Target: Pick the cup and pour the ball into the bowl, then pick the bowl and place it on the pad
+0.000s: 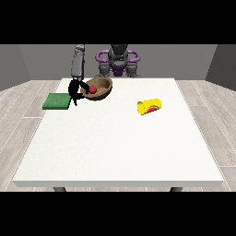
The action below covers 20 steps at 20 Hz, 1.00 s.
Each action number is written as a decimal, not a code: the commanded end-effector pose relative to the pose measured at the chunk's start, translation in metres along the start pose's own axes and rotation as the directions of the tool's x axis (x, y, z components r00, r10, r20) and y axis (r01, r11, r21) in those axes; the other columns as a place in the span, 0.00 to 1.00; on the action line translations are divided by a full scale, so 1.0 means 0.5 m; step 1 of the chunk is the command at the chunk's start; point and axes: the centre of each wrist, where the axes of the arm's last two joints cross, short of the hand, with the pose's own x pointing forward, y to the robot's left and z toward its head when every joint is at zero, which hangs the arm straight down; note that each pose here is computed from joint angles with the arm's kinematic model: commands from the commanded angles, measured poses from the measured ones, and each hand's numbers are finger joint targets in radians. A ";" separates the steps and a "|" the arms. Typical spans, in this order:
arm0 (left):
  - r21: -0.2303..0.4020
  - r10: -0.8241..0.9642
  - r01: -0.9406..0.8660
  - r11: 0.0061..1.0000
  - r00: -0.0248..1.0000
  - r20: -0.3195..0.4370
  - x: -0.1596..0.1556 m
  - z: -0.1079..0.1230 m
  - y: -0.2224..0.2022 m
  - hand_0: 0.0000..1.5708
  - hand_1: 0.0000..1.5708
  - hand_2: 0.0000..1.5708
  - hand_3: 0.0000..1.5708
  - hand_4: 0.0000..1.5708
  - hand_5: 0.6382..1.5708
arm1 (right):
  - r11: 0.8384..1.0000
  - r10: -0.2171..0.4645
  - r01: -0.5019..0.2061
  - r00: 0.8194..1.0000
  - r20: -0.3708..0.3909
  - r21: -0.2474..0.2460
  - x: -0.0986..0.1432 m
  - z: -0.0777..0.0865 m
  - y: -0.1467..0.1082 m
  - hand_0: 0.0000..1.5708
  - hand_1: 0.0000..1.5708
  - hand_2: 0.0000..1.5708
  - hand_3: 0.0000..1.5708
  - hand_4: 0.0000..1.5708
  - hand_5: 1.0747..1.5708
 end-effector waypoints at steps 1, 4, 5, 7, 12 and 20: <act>0.032 -0.009 0.011 0.999 0.996 -0.086 -0.044 0.027 0.024 0.00 0.00 0.00 0.00 0.76 0.95 | 0.969 0.202 -0.222 0.965 -0.169 -0.108 0.058 -0.038 -0.156 1.00 1.00 1.00 0.68 0.65 0.97; 0.078 -0.002 0.011 0.997 0.993 -0.120 -0.064 0.053 0.070 0.00 0.00 0.00 0.00 0.76 0.97 | 0.965 0.246 -0.259 0.948 -0.200 -0.046 0.130 -0.071 -0.137 1.00 1.00 1.00 0.62 0.67 0.97; 0.096 -0.010 0.020 0.995 0.995 -0.101 -0.062 0.064 0.088 0.00 0.00 0.00 0.00 0.76 0.97 | 0.960 0.274 -0.281 0.946 -0.175 -0.017 0.164 -0.081 -0.187 1.00 1.00 1.00 0.62 0.67 0.97; 0.099 -0.017 0.031 0.995 0.991 -0.132 -0.100 0.078 0.081 0.00 0.00 0.00 0.00 0.77 0.96 | 0.945 0.318 -0.327 0.930 -0.183 -0.022 0.216 -0.101 -0.159 1.00 1.00 1.00 0.53 0.66 0.98; 0.153 -0.033 0.053 0.987 0.991 -0.128 -0.071 0.094 0.133 0.00 0.00 0.00 0.00 0.76 0.97 | 0.956 0.290 -0.293 0.946 -0.142 0.002 0.290 -0.113 -0.228 1.00 1.00 1.00 0.43 0.68 0.99; 0.121 -0.026 0.030 0.992 0.999 -0.036 -0.059 0.083 0.125 0.00 0.00 0.00 0.00 0.77 0.98 | 0.967 0.229 -0.238 0.968 -0.099 -0.089 0.361 -0.131 -0.319 1.00 1.00 1.00 0.37 0.70 0.99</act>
